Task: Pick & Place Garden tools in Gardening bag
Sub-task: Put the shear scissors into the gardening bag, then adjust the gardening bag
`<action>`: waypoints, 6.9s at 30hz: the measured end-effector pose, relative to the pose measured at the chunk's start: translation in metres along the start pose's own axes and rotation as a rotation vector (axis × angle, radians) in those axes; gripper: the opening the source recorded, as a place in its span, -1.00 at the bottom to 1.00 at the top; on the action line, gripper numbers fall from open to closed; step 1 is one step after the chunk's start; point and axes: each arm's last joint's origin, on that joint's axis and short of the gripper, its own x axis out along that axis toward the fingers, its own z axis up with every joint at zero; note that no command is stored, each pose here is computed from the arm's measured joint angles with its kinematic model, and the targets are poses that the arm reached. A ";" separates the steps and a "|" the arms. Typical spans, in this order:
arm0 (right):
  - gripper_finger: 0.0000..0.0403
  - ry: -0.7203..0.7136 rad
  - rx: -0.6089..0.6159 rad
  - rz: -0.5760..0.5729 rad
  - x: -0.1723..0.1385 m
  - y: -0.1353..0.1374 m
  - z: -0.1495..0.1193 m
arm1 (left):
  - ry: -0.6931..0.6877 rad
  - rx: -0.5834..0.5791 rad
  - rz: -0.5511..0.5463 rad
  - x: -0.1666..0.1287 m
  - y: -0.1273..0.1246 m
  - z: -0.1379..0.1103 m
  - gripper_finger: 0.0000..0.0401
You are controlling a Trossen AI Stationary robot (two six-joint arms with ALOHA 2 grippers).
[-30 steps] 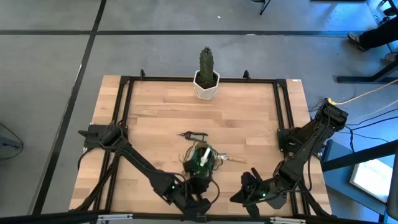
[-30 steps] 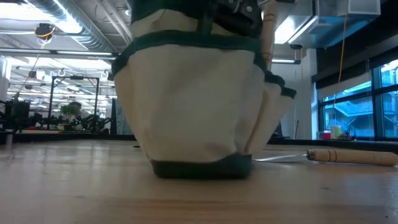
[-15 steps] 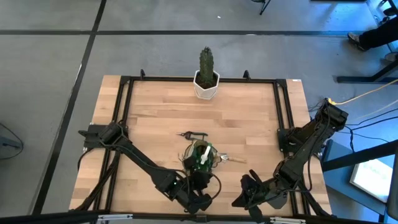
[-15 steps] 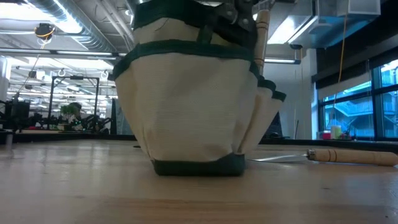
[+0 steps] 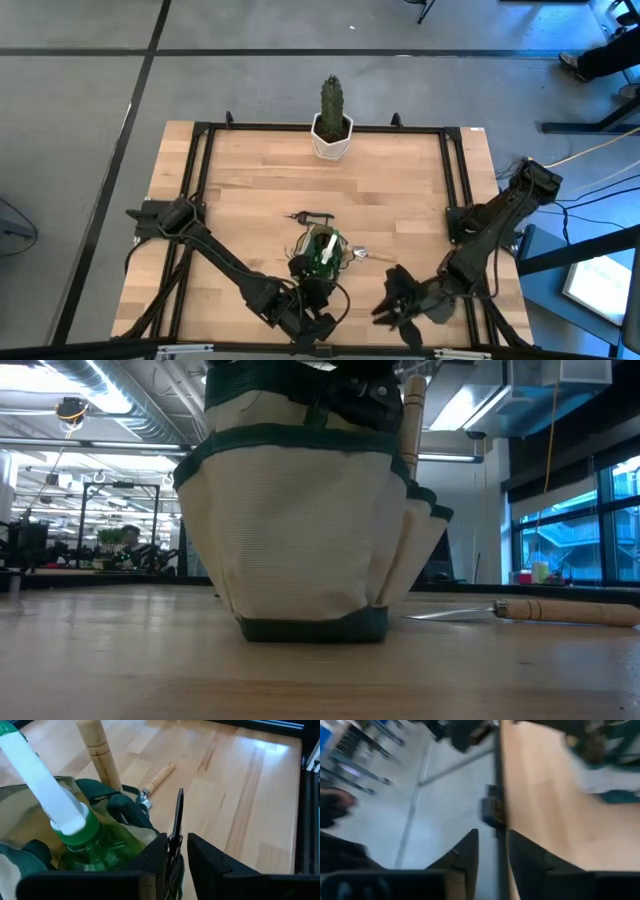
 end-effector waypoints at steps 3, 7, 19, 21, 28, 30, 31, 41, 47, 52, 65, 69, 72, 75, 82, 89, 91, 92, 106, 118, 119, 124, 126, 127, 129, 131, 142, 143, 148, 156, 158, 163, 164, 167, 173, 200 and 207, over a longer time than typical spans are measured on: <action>-0.35 0.059 -0.035 -0.087 -0.002 -0.017 0.015 | -0.002 0.001 -0.004 -0.002 -0.001 -0.001 -0.69; -0.18 0.174 -0.007 -0.214 -0.005 -0.041 0.046 | -0.016 -0.022 -0.007 -0.006 -0.002 0.002 -0.70; -0.34 0.372 -0.478 0.013 -0.015 -0.047 0.092 | -0.047 -0.061 -0.008 -0.006 0.000 0.017 -0.70; -0.39 0.381 -0.547 0.002 -0.016 -0.047 0.092 | -0.052 -0.059 -0.006 -0.004 0.001 0.021 -0.70; -0.44 0.316 -0.609 -0.075 -0.015 -0.051 0.099 | 0.001 -0.082 -0.019 0.010 0.010 0.030 -0.75; -0.44 0.306 -0.604 -0.091 -0.015 -0.053 0.101 | 0.026 -0.103 -0.037 0.012 0.011 0.031 -0.84; -0.44 0.305 -0.600 -0.096 -0.015 -0.055 0.102 | 0.036 -0.111 -0.047 0.012 0.011 0.032 -0.90; -0.44 0.289 -0.584 -0.128 -0.015 -0.067 0.113 | 0.037 -0.132 -0.046 -0.006 0.015 0.035 -0.98; -0.44 0.262 -0.578 -0.123 -0.014 -0.068 0.118 | 0.066 -0.120 -0.017 -0.009 0.017 0.030 -0.98; -0.44 0.244 -0.585 -0.100 -0.014 -0.068 0.120 | 0.061 -0.109 0.003 -0.010 0.019 0.029 -0.98; -0.27 0.327 -0.803 -0.079 0.004 -0.085 0.121 | 0.055 -0.149 0.010 -0.009 0.019 0.029 -0.98; -0.03 0.415 -0.826 -0.159 0.014 -0.090 0.115 | 0.048 -0.168 0.011 -0.011 0.018 0.028 -0.98; 0.12 0.428 -0.840 -0.189 0.015 -0.085 0.120 | 0.052 -0.178 0.007 -0.012 0.017 0.028 -0.99; 0.21 0.386 -0.817 -0.184 0.014 -0.078 0.127 | 0.057 -0.181 0.000 -0.012 0.017 0.027 -0.99; 0.24 0.366 -0.734 -0.195 0.007 -0.068 0.138 | 0.004 -0.167 -0.011 -0.019 0.010 0.026 -0.92; 0.24 0.467 -0.577 -0.257 -0.001 -0.071 0.133 | -0.092 -0.194 0.019 -0.031 0.013 0.034 -0.78; 0.24 0.486 -0.545 -0.249 -0.002 -0.072 0.132 | -0.131 -0.201 0.042 -0.036 0.017 0.039 -0.77; 0.24 0.490 -0.532 -0.251 -0.002 -0.072 0.131 | -0.141 -0.206 0.047 -0.039 0.019 0.042 -0.76; 0.24 0.417 -0.426 -0.168 0.014 -0.062 0.107 | 0.033 -0.435 0.100 -0.083 0.041 0.024 -0.98; -0.02 0.193 -0.395 -0.033 0.025 -0.043 0.121 | 0.229 -0.532 0.079 -0.103 0.027 -0.052 -0.99; -0.03 0.187 -0.395 -0.030 0.028 -0.043 0.121 | 0.214 -0.518 0.076 -0.104 0.027 -0.058 -0.99; -0.02 0.236 -0.294 0.022 0.048 -0.045 0.111 | 0.141 -0.395 0.002 -0.108 0.020 -0.073 -0.99; 0.00 0.254 -0.289 0.018 0.054 -0.043 0.104 | 0.132 -0.284 -0.036 -0.112 0.018 -0.072 -0.99; 0.02 0.260 -0.295 0.006 0.057 -0.042 0.101 | 0.150 -0.198 -0.048 -0.112 0.018 -0.071 -0.99; 0.05 0.254 -0.309 -0.029 0.061 -0.042 0.095 | 0.218 -0.049 -0.070 -0.108 0.019 -0.069 -0.99; 0.08 0.232 -0.318 -0.069 0.063 -0.042 0.094 | 0.284 0.044 -0.100 -0.098 0.021 -0.061 -0.99; 0.16 0.143 -0.253 -0.190 0.062 -0.042 0.094 | 0.111 0.231 -0.239 -0.082 0.019 -0.019 -0.99; 0.16 0.143 -0.255 -0.192 0.062 -0.041 0.093 | 0.094 0.237 -0.237 -0.086 0.019 -0.019 -0.98; 0.16 0.144 -0.241 -0.195 0.061 -0.035 0.086 | 0.177 0.213 -0.280 -0.088 0.026 -0.014 -0.81; 0.16 0.139 -0.233 -0.210 0.060 -0.027 0.077 | 0.129 0.381 -0.238 -0.073 0.034 -0.003 -0.29; 0.16 0.139 -0.225 -0.210 0.060 -0.027 0.077 | 0.141 0.427 -0.217 -0.068 0.038 -0.001 -0.18; 0.16 0.127 -0.228 -0.223 0.060 -0.027 0.077 | 0.233 0.467 -0.165 -0.056 0.052 0.002 0.00; 0.16 0.127 -0.228 -0.223 0.060 -0.027 0.077 | 0.257 0.455 -0.161 -0.053 0.055 0.002 0.02; 0.16 0.127 -0.229 -0.223 0.060 -0.027 0.077 | 0.329 0.397 -0.178 -0.047 0.060 0.005 0.03; 0.16 0.123 -0.227 -0.228 0.060 -0.028 0.078 | 0.349 0.387 -0.209 -0.048 0.059 0.004 -0.08; 0.16 0.078 -0.222 -0.212 0.062 -0.032 0.089 | 0.388 0.348 -0.286 -0.031 0.050 0.001 -0.98; 0.16 0.061 -0.225 -0.197 0.062 -0.031 0.090 | 0.371 0.334 -0.267 -0.030 0.051 0.002 -0.98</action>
